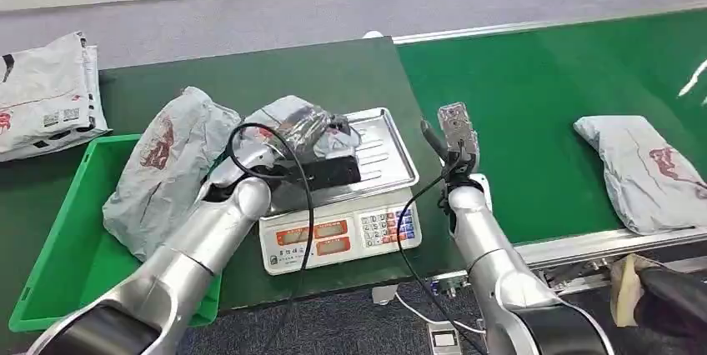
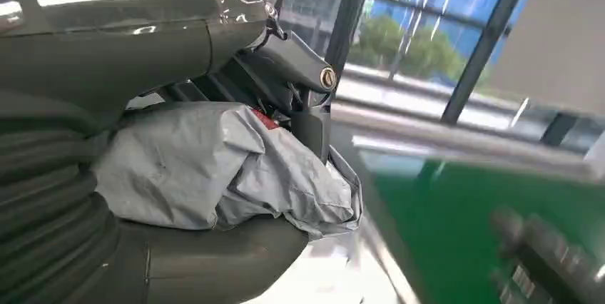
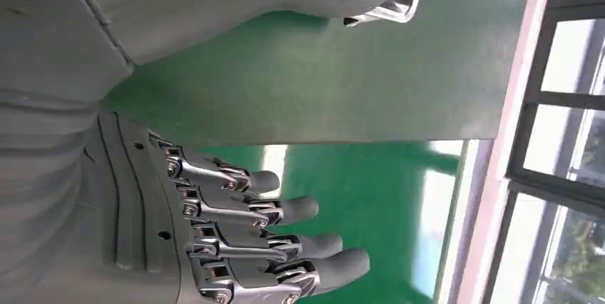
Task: Moved the parcel from conveyor to table for the left to box.
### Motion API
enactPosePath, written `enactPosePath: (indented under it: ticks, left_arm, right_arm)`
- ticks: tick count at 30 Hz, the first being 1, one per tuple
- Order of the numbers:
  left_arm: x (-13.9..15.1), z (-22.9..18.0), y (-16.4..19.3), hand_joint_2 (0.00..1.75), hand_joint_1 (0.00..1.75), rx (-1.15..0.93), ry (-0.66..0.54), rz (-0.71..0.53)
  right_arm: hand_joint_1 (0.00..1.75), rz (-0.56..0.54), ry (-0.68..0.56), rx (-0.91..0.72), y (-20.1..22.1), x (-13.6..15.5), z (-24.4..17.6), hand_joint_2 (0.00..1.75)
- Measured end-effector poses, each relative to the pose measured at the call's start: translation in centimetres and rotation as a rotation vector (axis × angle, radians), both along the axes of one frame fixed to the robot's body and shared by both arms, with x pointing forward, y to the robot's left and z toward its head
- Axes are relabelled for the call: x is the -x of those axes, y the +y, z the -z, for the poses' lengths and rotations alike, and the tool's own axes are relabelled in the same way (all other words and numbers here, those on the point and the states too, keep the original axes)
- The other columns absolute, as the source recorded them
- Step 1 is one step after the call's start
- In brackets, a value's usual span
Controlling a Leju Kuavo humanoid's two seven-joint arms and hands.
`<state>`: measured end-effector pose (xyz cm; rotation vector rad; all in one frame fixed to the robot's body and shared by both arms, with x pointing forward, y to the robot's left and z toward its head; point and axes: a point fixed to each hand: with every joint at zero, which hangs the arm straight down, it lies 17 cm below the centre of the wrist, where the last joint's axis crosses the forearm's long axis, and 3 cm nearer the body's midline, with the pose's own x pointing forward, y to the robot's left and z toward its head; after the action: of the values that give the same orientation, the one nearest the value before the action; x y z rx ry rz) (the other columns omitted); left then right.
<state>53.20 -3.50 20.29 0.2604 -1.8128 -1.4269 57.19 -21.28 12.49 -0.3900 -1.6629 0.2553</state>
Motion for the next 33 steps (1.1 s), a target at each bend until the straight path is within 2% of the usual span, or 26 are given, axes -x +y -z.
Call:
enactPosePath:
  ticks: [3,5,9,14,24,27,33]
  left_arm:
    - [-1.1,1.2,1.7,1.75,1.75,-0.018,-0.081,-0.111]
    - [-2.6,-0.4,3.9,1.75,1.75,-0.017,-0.216,-0.240]
    - [-4.1,-5.6,7.5,1.75,1.75,-0.045,-0.505,-0.424]
    - [-3.3,-13.3,9.4,1.75,1.75,-0.069,-0.835,-0.495]
    - [-0.5,-21.8,13.0,1.75,1.75,0.025,-1.078,-0.580]
    - [0.4,-23.6,16.1,1.75,1.75,0.068,-1.109,-0.684]
    - [3.0,-23.9,19.2,1.75,1.75,0.107,-1.152,-0.738]
  right_arm:
    - [0.00,-0.001,0.000,-0.003,0.0,0.3,0.3,1.75]
    - [0.00,0.000,0.003,-0.003,-0.1,0.6,0.6,1.75]
    - [0.00,0.005,0.002,0.004,-0.2,0.8,0.7,1.75]
    - [0.00,0.016,-0.020,0.003,0.0,0.7,0.2,1.75]
    - [0.00,0.066,-0.036,-0.017,-1.1,1.1,0.5,1.75]
    - [0.00,0.082,-0.031,-0.020,-1.6,1.6,1.1,1.75]
    - [0.00,0.115,-0.020,-0.027,-2.8,2.0,1.9,1.75]
